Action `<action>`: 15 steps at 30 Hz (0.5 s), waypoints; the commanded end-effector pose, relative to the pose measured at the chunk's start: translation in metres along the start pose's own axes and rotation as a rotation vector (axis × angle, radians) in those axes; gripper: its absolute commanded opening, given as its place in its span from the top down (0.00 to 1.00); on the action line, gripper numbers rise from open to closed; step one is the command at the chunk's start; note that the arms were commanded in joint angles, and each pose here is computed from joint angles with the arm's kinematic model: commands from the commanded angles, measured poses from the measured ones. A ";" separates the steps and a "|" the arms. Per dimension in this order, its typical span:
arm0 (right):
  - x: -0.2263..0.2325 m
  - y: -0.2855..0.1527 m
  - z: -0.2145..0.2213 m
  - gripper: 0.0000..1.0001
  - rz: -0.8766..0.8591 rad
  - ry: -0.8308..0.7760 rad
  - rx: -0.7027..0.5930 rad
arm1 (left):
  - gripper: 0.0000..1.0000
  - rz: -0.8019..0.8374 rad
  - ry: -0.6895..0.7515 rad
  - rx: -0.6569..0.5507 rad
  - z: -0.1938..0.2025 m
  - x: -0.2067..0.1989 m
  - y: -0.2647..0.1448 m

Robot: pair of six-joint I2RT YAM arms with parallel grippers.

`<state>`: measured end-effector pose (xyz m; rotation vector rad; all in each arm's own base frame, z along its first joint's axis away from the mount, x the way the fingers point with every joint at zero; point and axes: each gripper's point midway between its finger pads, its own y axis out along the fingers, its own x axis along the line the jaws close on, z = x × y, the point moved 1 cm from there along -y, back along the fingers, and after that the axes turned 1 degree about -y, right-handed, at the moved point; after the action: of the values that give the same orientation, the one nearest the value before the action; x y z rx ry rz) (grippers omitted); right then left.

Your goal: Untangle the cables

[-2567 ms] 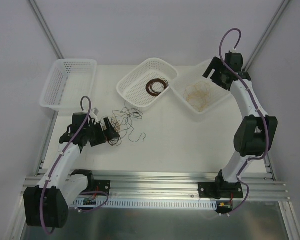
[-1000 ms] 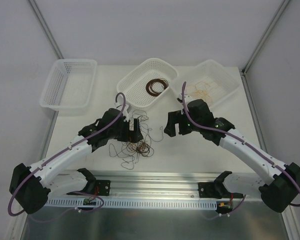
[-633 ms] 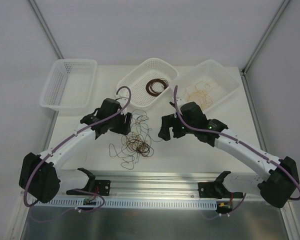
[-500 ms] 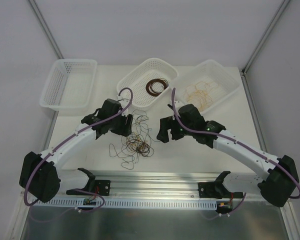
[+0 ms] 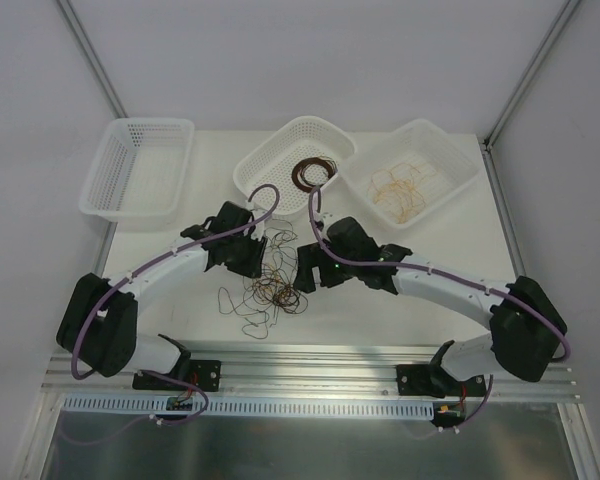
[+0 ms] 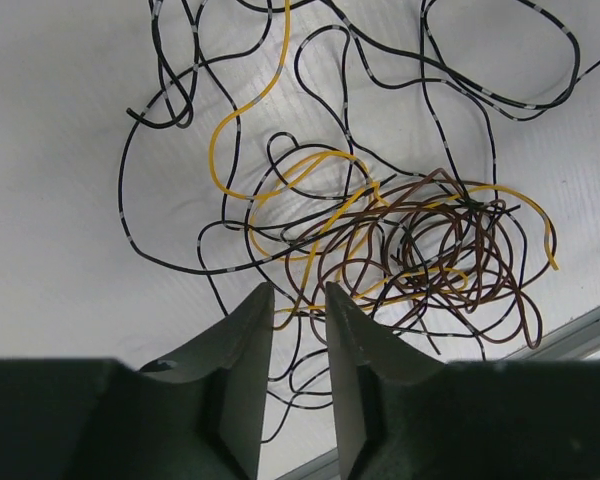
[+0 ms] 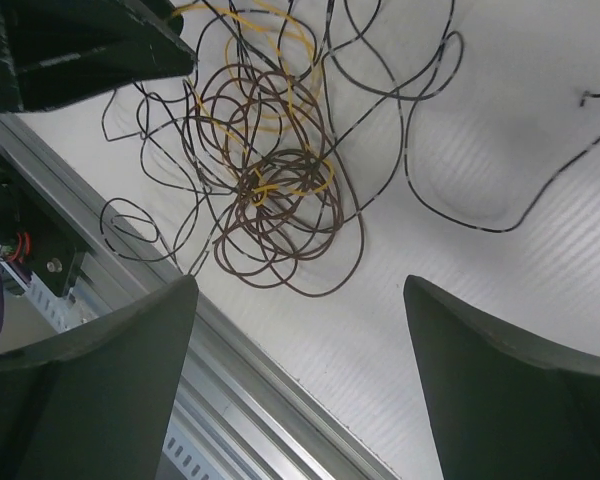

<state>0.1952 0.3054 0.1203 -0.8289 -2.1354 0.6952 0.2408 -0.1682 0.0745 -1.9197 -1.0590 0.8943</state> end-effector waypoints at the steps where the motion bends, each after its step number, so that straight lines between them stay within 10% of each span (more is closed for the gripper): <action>1: 0.026 0.016 -0.011 0.12 -0.067 -0.013 -0.030 | 0.74 0.043 0.024 -0.028 -0.007 -0.007 -0.001; 6: 0.035 0.047 0.003 0.12 -0.071 -0.020 0.031 | 0.99 0.061 0.012 -0.064 -0.008 -0.012 -0.012; 15: 0.019 0.083 0.023 0.13 0.034 -0.016 0.087 | 1.00 0.090 -0.030 -0.190 -0.022 -0.023 -0.049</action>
<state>0.1814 0.3571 0.0551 -0.7596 -2.0831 0.8604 0.2365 -0.1724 0.1147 -2.0757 -1.1087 0.8751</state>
